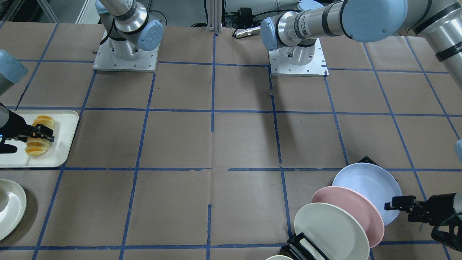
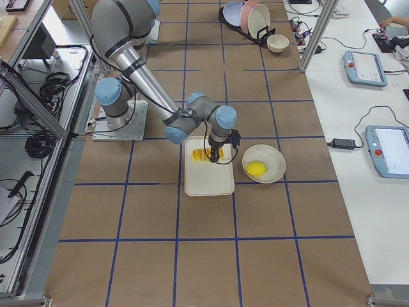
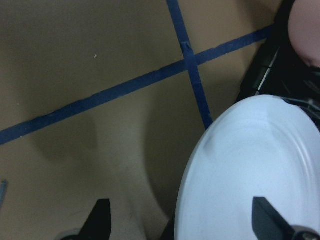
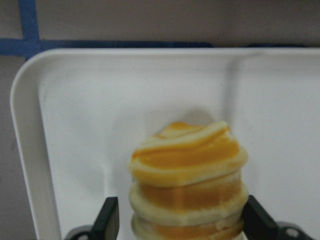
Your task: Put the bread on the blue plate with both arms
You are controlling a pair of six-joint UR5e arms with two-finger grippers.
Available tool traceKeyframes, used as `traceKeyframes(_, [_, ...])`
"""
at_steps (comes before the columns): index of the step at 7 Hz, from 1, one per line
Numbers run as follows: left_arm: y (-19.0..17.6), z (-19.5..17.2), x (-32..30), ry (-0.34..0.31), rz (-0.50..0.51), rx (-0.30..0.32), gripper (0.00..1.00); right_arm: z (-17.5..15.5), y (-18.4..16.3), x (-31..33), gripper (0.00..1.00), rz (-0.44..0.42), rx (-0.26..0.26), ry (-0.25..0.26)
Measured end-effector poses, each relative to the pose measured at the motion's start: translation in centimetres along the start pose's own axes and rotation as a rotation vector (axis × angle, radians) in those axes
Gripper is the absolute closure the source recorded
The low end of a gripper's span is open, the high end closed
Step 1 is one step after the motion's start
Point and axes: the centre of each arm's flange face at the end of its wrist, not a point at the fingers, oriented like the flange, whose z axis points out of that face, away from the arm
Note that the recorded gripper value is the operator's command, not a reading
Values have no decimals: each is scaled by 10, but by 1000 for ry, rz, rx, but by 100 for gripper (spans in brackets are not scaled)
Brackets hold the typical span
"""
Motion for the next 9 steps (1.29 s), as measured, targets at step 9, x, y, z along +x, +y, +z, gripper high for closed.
traceKeyframes(9, [25,-78,54,38,-138,16,98,-240,-101,-138,97,-181,199,121])
